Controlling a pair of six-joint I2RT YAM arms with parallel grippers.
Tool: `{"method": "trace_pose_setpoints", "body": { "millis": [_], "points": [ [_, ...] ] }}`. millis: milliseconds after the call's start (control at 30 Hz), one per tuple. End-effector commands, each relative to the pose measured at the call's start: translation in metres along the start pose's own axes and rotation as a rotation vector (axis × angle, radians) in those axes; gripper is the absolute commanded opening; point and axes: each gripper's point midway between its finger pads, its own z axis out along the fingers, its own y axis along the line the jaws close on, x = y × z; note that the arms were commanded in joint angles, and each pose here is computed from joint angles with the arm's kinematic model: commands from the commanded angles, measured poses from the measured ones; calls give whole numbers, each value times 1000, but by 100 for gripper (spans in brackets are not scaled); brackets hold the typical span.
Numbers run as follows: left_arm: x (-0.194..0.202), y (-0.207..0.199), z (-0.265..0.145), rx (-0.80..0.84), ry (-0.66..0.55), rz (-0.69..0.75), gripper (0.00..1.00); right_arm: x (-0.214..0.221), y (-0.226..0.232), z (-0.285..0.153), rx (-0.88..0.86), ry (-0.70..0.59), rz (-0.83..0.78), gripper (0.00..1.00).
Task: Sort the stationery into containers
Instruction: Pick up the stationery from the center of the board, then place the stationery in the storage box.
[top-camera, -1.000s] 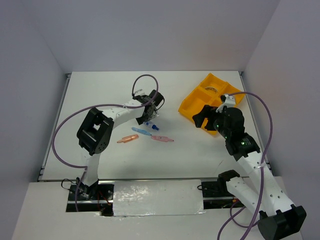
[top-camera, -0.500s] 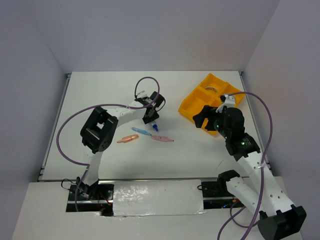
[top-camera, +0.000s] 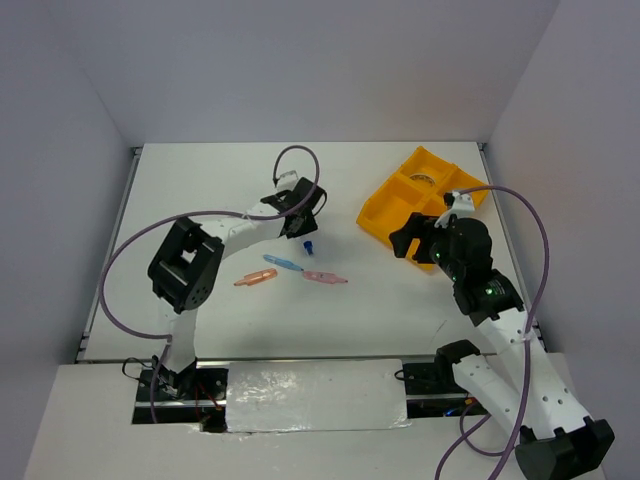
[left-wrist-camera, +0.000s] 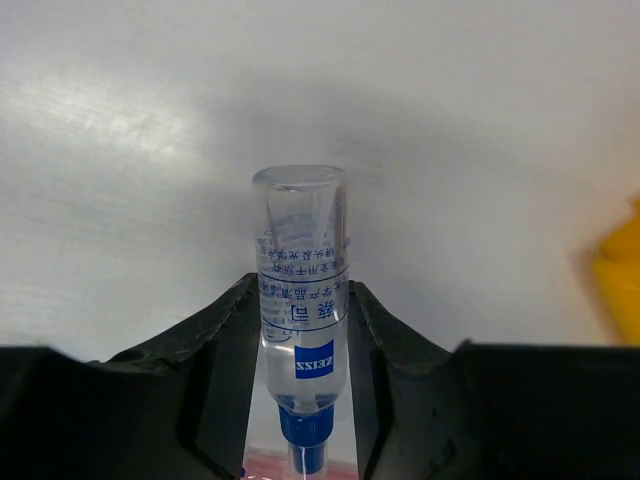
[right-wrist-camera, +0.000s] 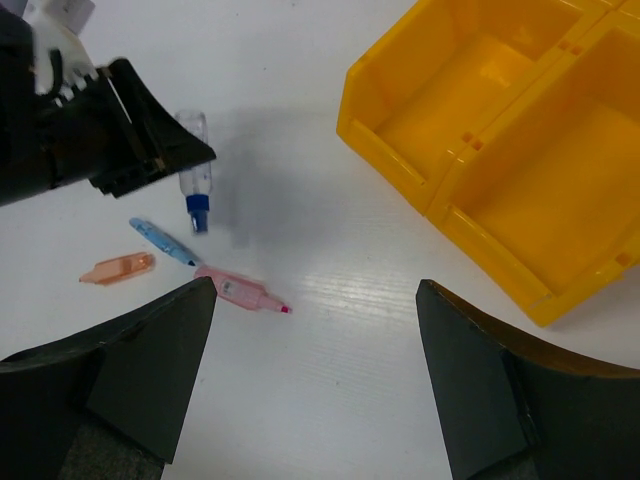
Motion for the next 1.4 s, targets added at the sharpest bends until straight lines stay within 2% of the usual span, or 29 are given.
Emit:
{"method": "trace_pose_setpoints", "body": {
  "millis": [0,67,100,133,167,267,433,467,533,567,633,667,800,1233,1367],
  "points": [
    [-83,-78,-65,321,-276,147,0,-15,4,-9,-5,-47,-19,89],
    [-87,-110,-82,474,-290,260,0,-16,5,-12,-10,-54,-19,89],
    [-87,-118,-84,515,-308,361,0,-17,5,-13,-11,-56,-19,89],
    [-98,-137,-96,589,-352,393,0,-18,6,-14,-14,-55,-20,89],
    [-88,-148,-96,653,-342,489,0,-17,8,-15,-23,-51,-22,89],
    [-85,-178,-108,774,-373,627,0,-17,8,-17,-21,-41,-31,89],
    [-84,-221,-129,935,-421,755,0,-17,8,-23,-25,-48,-33,89],
    [-79,-226,-118,938,-412,773,2,-17,8,-23,-26,-47,-35,89],
    [-83,-242,-127,985,-432,780,5,-15,8,-23,-29,-41,-32,89],
    [-74,-245,-111,984,-407,788,6,-16,9,-24,-29,-41,-33,89],
    [-77,-258,-114,1002,-422,782,7,-16,8,-25,-26,-45,-29,89],
    [-68,-260,-99,997,-400,787,9,-17,9,-26,-30,-51,-29,89],
    [-60,-277,-90,1012,-411,778,14,-23,11,-33,-38,-74,-25,89],
    [-35,-293,-59,1037,-414,708,25,-26,13,-48,-50,-97,-33,89],
    [-33,-296,-54,1030,-423,694,32,-26,13,-48,-51,-97,-38,89]
  ]
}}
